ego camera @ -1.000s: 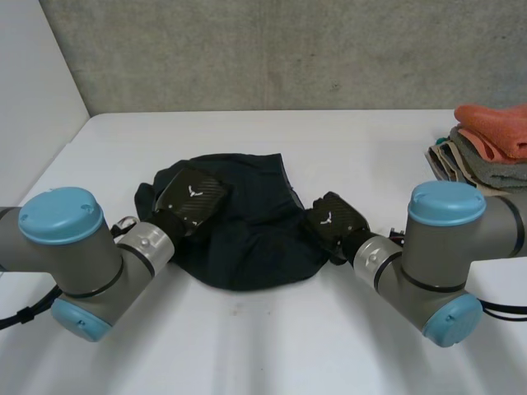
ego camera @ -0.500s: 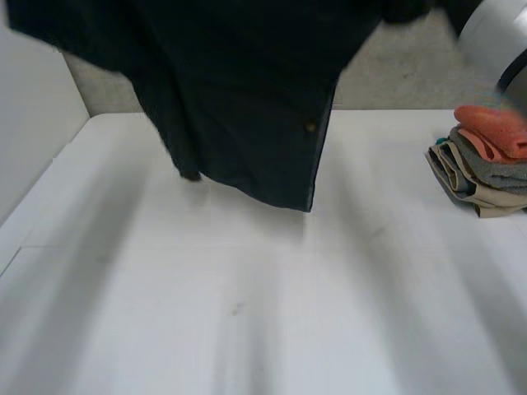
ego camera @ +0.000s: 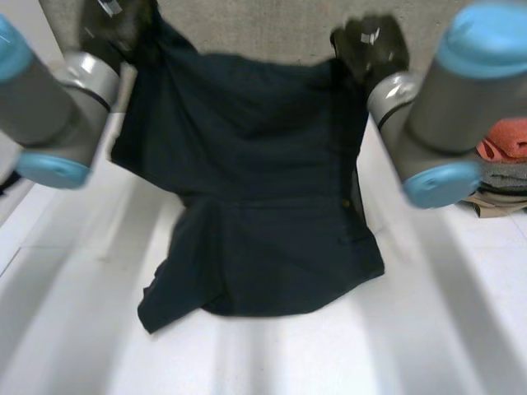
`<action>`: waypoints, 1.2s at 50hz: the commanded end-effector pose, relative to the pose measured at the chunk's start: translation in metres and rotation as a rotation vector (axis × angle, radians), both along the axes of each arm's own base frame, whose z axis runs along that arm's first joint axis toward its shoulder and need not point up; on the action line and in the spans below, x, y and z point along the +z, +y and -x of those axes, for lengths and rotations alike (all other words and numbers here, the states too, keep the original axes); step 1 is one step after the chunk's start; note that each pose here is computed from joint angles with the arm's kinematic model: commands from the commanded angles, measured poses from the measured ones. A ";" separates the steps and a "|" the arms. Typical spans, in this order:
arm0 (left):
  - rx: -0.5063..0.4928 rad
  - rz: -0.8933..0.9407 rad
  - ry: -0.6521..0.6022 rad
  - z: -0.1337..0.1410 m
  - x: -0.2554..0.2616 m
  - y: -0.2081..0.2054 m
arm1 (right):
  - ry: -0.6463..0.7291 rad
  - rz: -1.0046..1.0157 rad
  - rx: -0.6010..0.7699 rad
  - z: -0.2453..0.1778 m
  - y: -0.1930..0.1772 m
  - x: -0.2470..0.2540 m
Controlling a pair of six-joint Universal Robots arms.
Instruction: Fold the laundry.
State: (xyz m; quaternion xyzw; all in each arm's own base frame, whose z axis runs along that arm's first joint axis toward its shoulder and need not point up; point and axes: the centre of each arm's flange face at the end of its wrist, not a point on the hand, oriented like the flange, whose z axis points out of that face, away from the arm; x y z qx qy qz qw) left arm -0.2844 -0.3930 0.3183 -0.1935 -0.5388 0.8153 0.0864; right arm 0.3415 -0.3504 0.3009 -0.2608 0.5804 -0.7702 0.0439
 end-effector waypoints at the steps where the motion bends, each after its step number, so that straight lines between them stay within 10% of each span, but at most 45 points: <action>1: 0.059 -0.121 -0.023 0.018 -0.079 -0.036 | -0.015 0.037 -0.206 -0.009 -0.047 -0.079; 17: 0.144 -0.314 -0.116 -0.024 -0.040 0.078 | 0.289 -0.213 0.172 0.015 0.047 -0.050; 29: -0.177 -0.650 -0.349 -0.052 -0.109 0.241 | 0.632 -0.523 0.369 0.083 0.132 -0.086; 60: -0.031 -0.614 -0.520 -0.044 -0.187 0.171 | 0.487 -0.215 0.275 0.067 0.092 -0.163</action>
